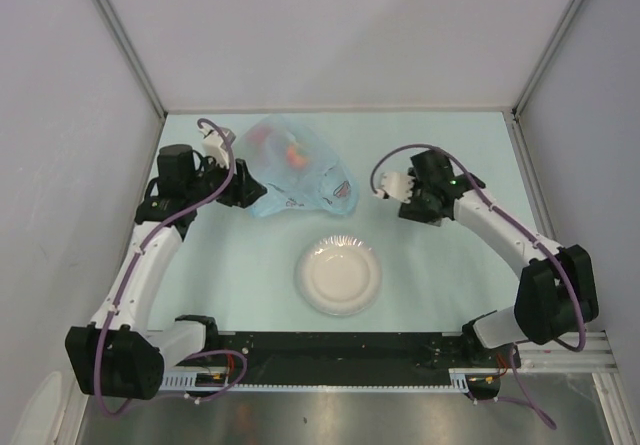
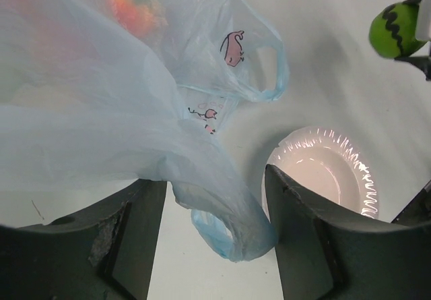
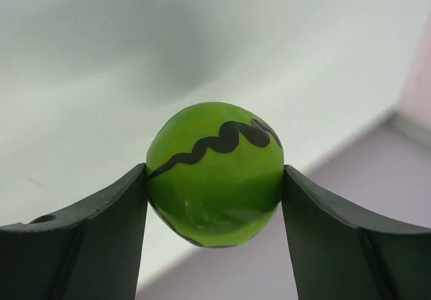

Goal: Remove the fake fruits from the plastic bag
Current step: Place the fake fruit on the plate.

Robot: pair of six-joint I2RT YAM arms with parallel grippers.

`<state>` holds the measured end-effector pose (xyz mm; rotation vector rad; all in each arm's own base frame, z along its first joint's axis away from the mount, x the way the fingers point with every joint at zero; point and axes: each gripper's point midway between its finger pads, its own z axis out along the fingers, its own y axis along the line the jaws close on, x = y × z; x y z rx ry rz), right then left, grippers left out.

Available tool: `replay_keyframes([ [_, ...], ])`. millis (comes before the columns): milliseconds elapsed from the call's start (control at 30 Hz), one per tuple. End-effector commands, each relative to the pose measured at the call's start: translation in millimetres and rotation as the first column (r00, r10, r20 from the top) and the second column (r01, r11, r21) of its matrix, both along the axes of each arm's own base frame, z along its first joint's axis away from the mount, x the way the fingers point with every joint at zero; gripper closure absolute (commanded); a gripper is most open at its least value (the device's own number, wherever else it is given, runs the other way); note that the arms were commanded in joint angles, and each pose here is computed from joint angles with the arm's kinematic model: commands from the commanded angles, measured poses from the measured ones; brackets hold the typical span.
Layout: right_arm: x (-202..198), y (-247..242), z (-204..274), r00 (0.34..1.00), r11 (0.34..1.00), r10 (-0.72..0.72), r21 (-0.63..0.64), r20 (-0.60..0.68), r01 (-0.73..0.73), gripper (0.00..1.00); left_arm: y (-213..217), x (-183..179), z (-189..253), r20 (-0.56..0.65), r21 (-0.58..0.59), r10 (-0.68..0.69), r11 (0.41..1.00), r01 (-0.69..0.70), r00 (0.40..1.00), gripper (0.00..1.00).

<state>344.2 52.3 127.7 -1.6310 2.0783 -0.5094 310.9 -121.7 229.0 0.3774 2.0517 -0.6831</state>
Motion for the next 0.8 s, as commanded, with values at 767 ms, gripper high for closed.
replay_keyframes([
  [767,-147,269,-19,0.802,0.768,0.45,0.629,-0.394,-0.122,0.31,13,1,51,0.175,-0.029,0.061,0.998,-0.057,0.983,0.33],
])
